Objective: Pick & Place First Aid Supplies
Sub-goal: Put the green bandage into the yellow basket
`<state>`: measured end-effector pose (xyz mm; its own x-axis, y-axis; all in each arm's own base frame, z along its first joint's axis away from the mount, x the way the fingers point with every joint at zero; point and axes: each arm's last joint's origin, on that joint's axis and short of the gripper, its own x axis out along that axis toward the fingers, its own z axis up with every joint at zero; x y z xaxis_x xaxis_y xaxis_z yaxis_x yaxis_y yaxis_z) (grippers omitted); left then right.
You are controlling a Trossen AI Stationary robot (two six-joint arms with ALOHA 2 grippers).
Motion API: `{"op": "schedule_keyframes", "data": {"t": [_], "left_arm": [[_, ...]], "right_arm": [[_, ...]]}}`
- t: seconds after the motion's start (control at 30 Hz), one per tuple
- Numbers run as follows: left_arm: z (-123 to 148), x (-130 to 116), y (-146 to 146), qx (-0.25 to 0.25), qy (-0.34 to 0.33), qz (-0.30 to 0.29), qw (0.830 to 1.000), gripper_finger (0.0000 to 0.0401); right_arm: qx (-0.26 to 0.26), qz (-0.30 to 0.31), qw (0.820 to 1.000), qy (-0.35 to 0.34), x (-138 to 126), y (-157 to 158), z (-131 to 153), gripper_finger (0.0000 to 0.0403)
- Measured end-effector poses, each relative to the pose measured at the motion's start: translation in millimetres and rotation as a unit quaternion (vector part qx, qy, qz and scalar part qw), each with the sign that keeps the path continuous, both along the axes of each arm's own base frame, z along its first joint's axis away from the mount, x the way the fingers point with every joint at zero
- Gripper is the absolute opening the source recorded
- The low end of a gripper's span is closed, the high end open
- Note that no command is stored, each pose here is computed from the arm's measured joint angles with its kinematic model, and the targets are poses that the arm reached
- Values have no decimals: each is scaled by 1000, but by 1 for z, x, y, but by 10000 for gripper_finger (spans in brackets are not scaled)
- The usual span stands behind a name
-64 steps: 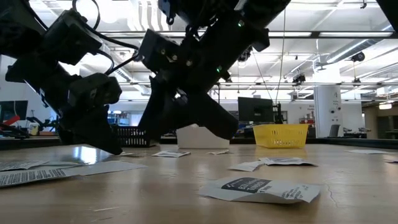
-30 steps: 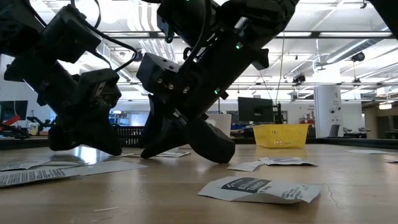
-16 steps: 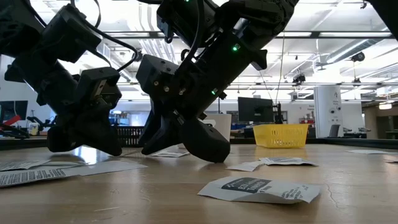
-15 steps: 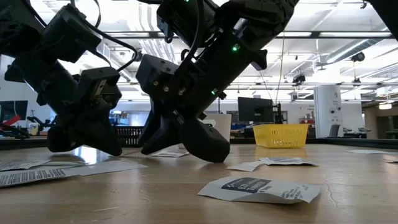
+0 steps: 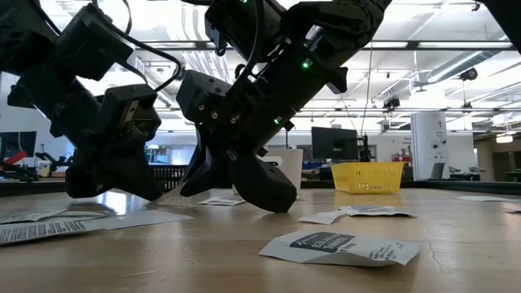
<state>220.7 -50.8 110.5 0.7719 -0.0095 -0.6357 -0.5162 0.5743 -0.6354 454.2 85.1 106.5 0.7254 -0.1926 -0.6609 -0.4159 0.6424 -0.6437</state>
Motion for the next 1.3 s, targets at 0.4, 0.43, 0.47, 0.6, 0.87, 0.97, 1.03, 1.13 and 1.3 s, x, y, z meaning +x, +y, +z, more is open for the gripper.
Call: {"op": "schedule_keyframes", "data": {"t": [0.4, 0.43, 0.47, 0.6, 0.87, 0.97, 1.03, 1.13, 1.3], "left_arm": [[10, 0, 2, 29, -23, -24, 999, 0], [12, 0, 3, 34, -30, -26, 999, 0], [15, -1, 3, 38, -37, -28, 998, 0], [29, -2, 7, 60, -67, -40, 995, 0], [51, -20, 16, 128, -70, -26, 989, 0], [57, -27, 20, 163, -66, -3, 984, 0], [62, -31, 22, 184, -68, 7, 981, 0], [69, -35, 24, 214, -79, 11, 974, 0], [77, -39, 27, 253, -93, 3, 963, 0]], "right_arm": [[-16, -8, 1000, -1, -2, 6, 0, 8], [-23, -15, 1000, -1, -3, 7, 0, 8], [-30, -20, 999, -2, -3, 8, 1, 8], [-36, -26, 999, 5, -8, 11, 8, 8], [0, -64, 998, 2, -18, 9, 41, 8], [7, -71, 997, 0, -22, 8, 55, 8], [14, -77, 997, -7, -25, 6, 67, 8], [22, -92, 995, -11, -30, -2, 80, 8], [41, -128, 991, -24, -43, -24, 103, 8]]}}
